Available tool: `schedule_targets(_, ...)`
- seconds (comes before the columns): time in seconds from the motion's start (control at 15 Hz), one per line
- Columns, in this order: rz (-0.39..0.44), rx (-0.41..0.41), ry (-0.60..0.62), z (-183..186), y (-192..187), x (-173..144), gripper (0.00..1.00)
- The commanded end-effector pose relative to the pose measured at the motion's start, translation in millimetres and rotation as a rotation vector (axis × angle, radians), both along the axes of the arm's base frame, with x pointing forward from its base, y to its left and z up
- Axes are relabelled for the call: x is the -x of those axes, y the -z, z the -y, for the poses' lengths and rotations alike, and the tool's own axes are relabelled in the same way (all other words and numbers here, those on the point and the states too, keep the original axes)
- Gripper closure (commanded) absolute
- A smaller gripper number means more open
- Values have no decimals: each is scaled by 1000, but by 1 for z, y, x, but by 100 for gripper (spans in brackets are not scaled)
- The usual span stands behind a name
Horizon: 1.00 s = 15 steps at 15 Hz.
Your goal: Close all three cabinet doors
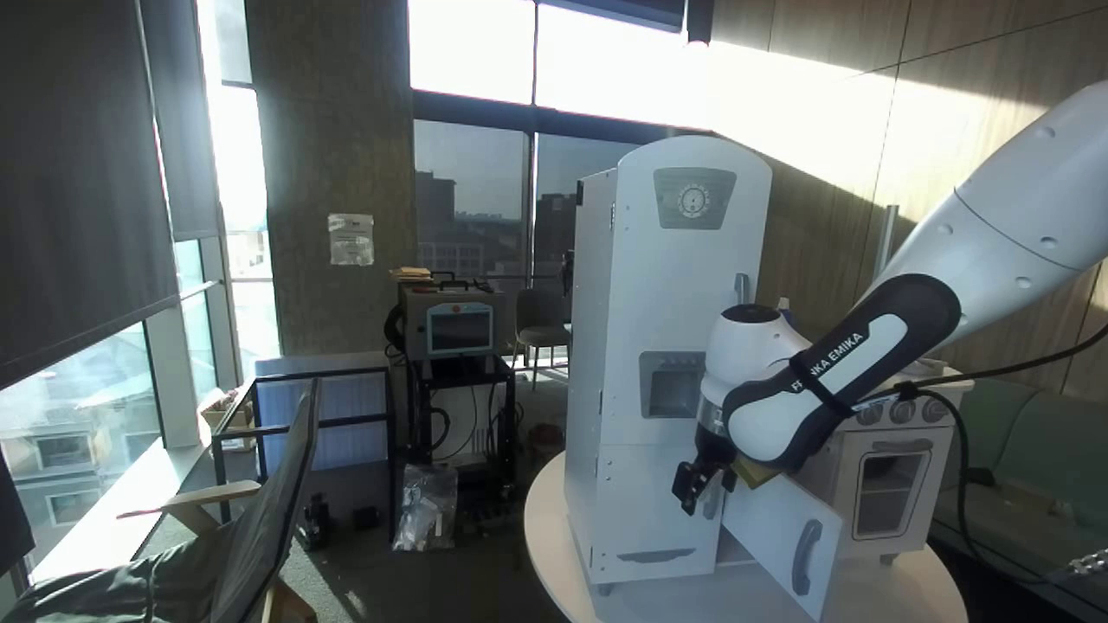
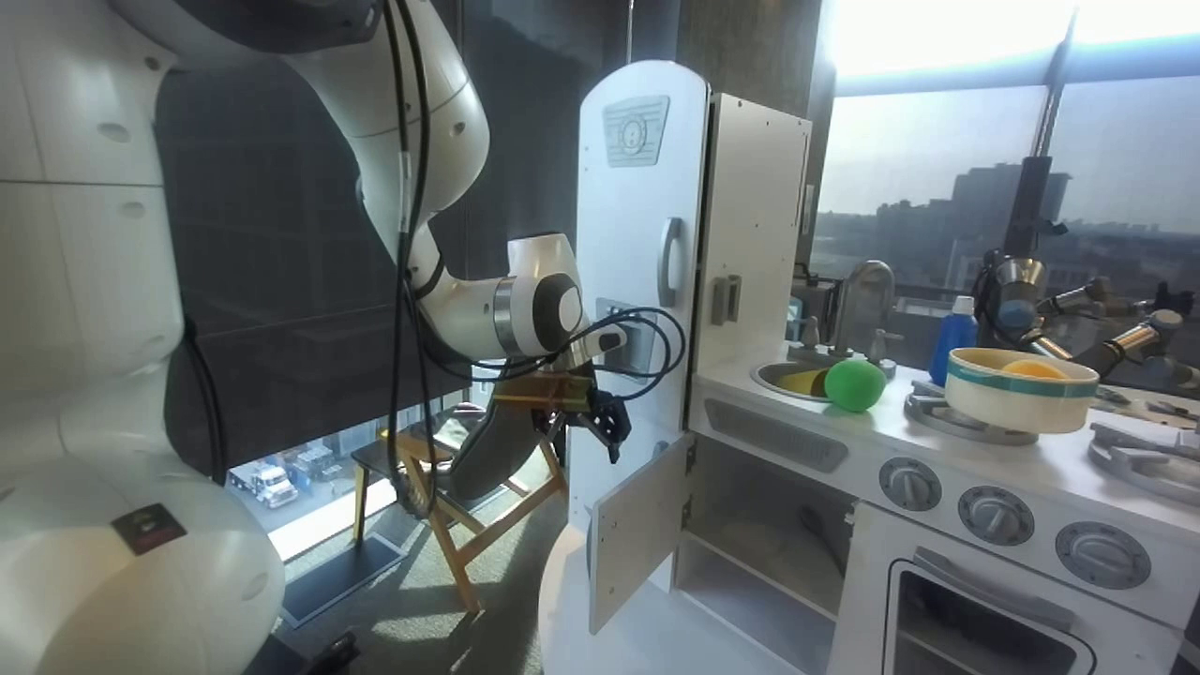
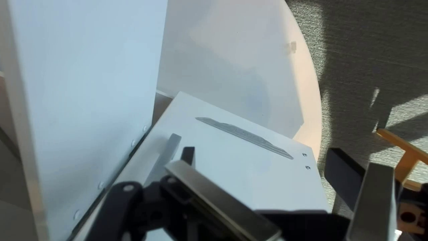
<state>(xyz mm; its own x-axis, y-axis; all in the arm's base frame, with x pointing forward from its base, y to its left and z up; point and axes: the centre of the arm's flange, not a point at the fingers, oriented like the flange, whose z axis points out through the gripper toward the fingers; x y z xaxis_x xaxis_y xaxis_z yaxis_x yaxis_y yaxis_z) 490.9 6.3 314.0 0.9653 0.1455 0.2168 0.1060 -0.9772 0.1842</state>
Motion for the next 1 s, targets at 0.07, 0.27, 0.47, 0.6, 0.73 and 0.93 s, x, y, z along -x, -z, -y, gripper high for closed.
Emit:
schedule_targets(0.07,-12,-17,46,-12,-12,26,0)
schedule_targets(0.27,-61,-1,103,-4,-8,42,0)
schedule_targets(0.47,-93,-13,193,14,-4,56,0)
schedule_targets(0.6,-115,-14,256,24,-1,66,0)
schedule_targets(0.73,-122,-14,328,37,0,77,0)
schedule_targets(0.93,-102,28,408,57,-1,80,0)
